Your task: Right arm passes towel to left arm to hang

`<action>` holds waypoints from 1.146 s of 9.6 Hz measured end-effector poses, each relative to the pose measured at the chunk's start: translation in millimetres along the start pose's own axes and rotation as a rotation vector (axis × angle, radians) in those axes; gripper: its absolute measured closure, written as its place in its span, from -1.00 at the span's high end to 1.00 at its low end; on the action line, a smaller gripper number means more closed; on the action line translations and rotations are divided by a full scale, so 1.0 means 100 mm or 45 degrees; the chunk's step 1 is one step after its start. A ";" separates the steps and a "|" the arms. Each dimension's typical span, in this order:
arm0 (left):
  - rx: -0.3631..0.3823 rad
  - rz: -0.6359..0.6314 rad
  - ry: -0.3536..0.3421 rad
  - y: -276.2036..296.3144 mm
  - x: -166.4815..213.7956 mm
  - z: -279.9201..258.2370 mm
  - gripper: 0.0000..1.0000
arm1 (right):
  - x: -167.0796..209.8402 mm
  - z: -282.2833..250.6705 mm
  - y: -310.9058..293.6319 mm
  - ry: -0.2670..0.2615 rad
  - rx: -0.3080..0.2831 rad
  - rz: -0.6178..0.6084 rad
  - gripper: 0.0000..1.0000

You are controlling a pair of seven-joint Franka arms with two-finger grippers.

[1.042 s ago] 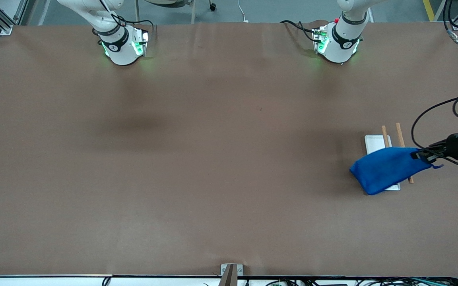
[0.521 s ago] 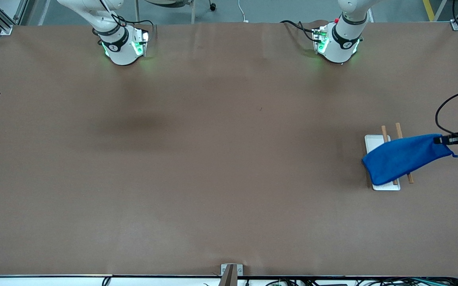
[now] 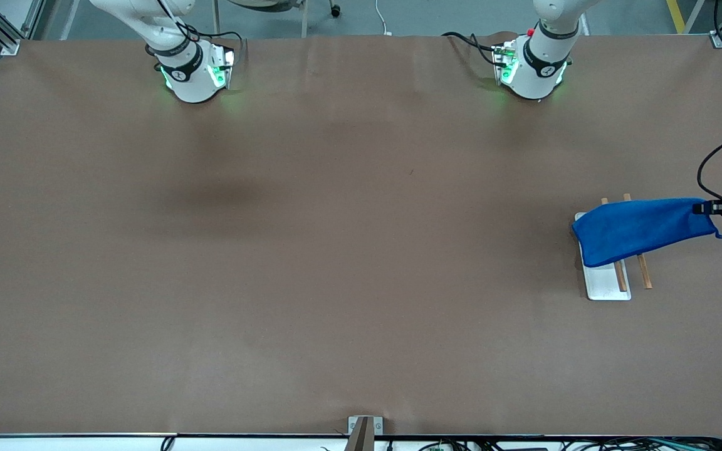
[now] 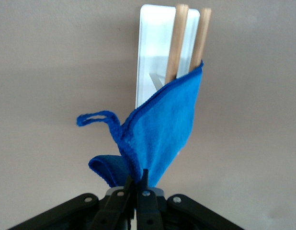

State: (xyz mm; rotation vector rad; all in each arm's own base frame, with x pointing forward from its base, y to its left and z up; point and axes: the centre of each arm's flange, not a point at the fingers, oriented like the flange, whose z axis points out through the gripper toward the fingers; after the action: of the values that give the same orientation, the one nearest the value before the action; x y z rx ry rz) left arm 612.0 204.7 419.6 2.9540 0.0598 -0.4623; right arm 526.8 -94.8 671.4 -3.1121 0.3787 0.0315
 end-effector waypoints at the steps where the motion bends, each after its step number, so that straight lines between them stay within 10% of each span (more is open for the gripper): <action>1: -0.006 -0.004 0.019 -0.07 0.09 0.04 -0.96 | 0.00 0.00 0.00 -0.001 0.000 0.000 1.00; 7: -0.016 -0.002 0.093 -0.49 0.43 0.45 -0.78 | 0.01 0.01 0.01 -0.003 0.000 0.001 1.00; 11: 0.008 0.003 0.167 -0.52 0.42 0.15 0.33 | 0.01 0.01 0.01 -0.004 0.000 0.002 1.00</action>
State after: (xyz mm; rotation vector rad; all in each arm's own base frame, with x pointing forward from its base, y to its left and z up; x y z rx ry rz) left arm 644.0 254.8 385.1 2.9862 0.0699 -0.2682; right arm 527.2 -95.7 670.2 -3.1117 0.3810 0.0364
